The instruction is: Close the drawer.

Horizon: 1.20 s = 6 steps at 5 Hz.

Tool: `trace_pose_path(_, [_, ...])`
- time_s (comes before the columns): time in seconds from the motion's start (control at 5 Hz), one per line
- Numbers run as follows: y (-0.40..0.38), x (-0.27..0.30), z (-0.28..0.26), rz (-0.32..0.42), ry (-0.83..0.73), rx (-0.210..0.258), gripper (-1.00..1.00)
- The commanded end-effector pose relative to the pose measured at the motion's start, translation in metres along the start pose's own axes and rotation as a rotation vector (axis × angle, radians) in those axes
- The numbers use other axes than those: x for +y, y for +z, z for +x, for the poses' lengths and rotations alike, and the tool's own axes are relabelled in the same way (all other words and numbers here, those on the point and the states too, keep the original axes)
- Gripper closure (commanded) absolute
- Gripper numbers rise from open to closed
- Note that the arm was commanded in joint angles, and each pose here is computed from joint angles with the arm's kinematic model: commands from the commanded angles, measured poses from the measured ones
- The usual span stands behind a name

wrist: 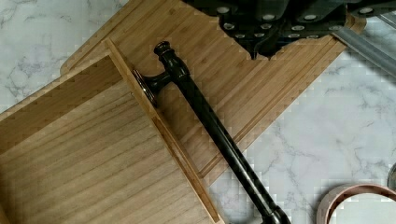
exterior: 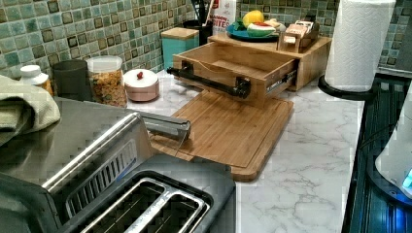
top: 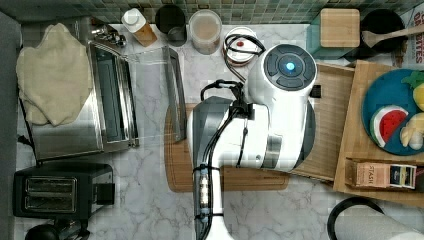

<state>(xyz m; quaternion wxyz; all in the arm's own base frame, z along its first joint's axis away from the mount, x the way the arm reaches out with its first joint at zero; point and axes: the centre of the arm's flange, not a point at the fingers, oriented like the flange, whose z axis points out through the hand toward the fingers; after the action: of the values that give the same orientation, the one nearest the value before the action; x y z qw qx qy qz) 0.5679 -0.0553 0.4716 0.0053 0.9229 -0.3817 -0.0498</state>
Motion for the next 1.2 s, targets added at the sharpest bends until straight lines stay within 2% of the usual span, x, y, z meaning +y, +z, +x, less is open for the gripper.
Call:
trace_pose_path(0.2, [0.0,0.004,0.003,0.001,0.009,-0.001,1.0])
trace_pose_path(0.4, [0.023,-0.012,0.021,-0.01,-0.052,-0.048,1.0])
trace_pose_path(0.8, [0.048,-0.053,0.042,-0.021,-0.147,-0.089,1.0])
trace_pose_path(1.0, [0.058,-0.062,0.036,-0.011,-0.166,-0.06,1.0])
trace_pose_path(1.2, [0.073,-0.058,0.025,0.034,-0.197,0.041,1.0])
